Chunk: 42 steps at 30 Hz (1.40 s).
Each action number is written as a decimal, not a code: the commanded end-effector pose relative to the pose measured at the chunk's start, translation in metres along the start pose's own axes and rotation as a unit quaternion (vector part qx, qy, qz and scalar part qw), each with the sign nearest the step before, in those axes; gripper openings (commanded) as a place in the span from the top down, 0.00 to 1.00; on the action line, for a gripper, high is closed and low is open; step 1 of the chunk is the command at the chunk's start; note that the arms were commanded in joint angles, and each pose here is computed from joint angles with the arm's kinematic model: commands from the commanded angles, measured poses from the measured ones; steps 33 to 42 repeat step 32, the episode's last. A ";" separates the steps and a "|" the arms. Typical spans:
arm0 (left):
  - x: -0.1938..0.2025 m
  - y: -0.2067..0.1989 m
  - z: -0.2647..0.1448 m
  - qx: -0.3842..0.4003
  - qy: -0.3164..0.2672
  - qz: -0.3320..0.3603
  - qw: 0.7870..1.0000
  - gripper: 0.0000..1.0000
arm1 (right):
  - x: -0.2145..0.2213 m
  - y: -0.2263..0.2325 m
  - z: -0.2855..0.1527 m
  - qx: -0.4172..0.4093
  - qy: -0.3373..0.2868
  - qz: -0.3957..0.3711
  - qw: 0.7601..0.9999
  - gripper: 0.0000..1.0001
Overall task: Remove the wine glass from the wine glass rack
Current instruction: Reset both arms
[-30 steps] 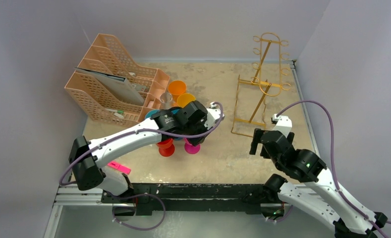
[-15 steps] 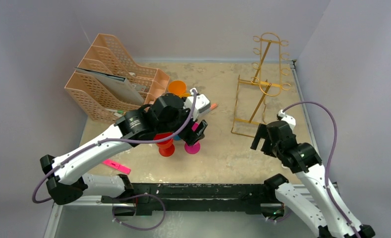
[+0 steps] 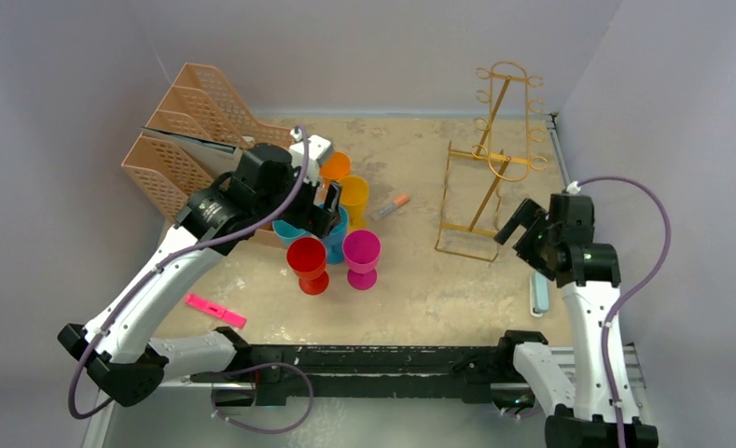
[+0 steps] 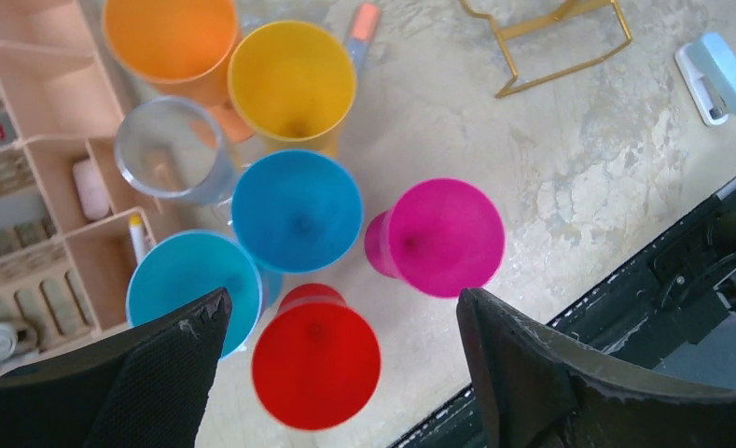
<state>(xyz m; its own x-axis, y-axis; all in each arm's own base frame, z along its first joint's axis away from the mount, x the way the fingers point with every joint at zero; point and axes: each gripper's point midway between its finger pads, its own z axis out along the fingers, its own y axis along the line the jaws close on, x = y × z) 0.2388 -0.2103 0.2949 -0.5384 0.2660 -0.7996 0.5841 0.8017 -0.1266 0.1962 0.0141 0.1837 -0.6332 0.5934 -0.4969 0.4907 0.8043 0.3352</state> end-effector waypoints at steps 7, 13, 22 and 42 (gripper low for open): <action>-0.028 0.037 -0.055 -0.045 -0.034 -0.078 0.995 0.07 | -0.087 -0.003 -0.058 0.044 -0.134 -0.027 0.990 0.01; -0.029 0.050 -0.057 -0.088 -0.042 -0.111 0.989 0.07 | -0.099 0.022 -0.094 -0.027 -0.175 -0.105 0.979 0.01; -0.032 0.074 -0.060 -0.163 -0.061 -0.153 0.973 0.06 | -0.077 0.056 -0.097 -0.141 -0.143 -0.169 0.965 0.01; -0.034 0.077 -0.067 -0.170 -0.086 -0.157 0.969 0.05 | -0.063 0.052 -0.093 -0.142 -0.114 -0.168 0.969 0.01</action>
